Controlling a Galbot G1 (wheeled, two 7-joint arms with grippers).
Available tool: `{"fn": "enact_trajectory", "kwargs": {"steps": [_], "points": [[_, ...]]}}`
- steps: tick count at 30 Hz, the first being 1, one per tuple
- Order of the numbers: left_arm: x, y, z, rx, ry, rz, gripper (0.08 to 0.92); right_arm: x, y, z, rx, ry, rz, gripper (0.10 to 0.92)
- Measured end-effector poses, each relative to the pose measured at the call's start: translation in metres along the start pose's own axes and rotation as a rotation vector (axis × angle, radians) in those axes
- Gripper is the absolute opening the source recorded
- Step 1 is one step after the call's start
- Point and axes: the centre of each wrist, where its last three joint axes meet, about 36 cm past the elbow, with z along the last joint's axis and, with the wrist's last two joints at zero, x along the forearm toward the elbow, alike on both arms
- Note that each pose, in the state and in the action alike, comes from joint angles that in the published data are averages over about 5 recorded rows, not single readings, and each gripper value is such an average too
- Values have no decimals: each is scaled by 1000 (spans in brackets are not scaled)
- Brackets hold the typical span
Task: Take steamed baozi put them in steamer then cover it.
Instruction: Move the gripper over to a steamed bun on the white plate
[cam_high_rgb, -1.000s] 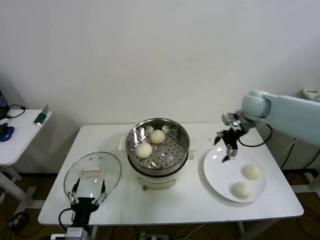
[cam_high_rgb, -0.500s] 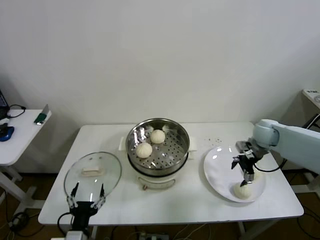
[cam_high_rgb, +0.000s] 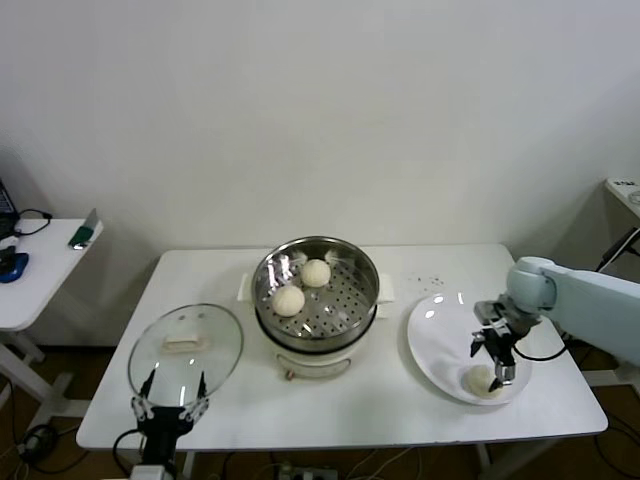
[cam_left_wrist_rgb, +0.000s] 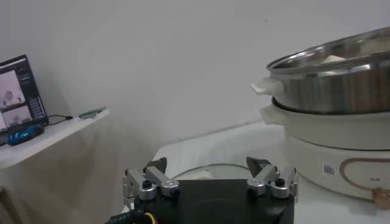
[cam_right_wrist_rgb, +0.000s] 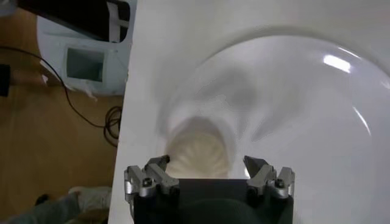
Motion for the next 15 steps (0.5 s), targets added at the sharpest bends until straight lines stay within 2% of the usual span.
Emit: {"fn": "enact_trajectory", "kwargs": {"steps": [15], "points": [[0, 0, 3, -7, 9, -3, 823, -6, -2, -2, 9, 21, -25, 807]]}}
